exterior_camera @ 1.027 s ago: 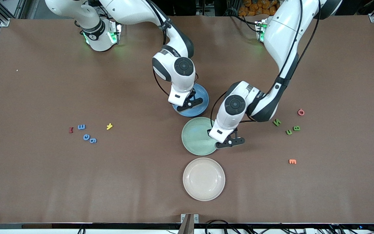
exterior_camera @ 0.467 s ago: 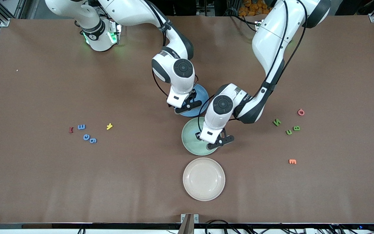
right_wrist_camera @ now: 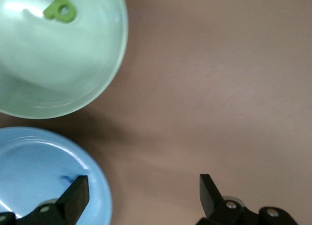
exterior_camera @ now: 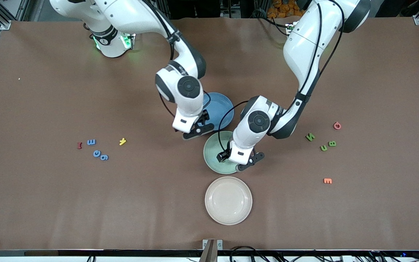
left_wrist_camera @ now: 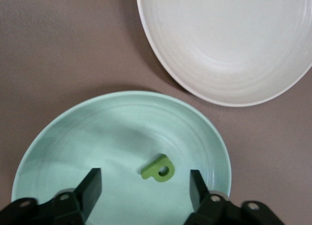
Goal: Sort letters by color into matching plates
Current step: 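Open both grippers over the plates and lift away, then grasp the green N with the left gripper while the right gripper reaches m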
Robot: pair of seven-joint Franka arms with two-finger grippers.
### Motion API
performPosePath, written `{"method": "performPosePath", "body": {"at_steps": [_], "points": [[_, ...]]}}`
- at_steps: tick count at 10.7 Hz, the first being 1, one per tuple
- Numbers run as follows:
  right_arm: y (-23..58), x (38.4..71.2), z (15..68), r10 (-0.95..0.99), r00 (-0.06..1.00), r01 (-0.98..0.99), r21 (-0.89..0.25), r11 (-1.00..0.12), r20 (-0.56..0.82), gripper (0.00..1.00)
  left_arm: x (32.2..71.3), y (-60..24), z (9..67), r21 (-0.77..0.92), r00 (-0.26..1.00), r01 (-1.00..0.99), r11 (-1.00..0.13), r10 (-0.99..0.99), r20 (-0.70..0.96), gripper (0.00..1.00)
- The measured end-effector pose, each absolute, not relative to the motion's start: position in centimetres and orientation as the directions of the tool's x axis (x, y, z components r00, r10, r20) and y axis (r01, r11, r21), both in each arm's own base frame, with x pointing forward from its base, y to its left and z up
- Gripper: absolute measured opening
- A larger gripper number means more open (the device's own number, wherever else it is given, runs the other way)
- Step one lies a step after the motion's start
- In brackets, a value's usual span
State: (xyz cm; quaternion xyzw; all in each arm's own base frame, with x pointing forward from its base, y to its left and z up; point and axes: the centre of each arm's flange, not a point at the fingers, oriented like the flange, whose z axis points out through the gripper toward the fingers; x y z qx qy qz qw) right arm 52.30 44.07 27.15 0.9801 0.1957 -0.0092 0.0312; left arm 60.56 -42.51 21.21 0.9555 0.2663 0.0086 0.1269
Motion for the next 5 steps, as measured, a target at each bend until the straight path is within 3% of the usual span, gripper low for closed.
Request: {"method": "performPosePath", "body": {"at_steps": [2, 5], "points": [[39.7, 55.4, 29.7, 0.412, 0.91, 0.414, 0.053, -0.909, -0.039, 1.0, 61.6, -41.9, 22.4, 0.265, 0.851, 0.513, -0.816, 0.523, -0.038, 1.0], [31.6, 60.2, 32.3, 0.406, 0.913, 0.407, 0.044, -0.912, -0.028, 1.0, 64.3, -36.6, 24.5, 0.204, 0.917, 0.393, -0.897, 0.399, -0.011, 1.0]]}}
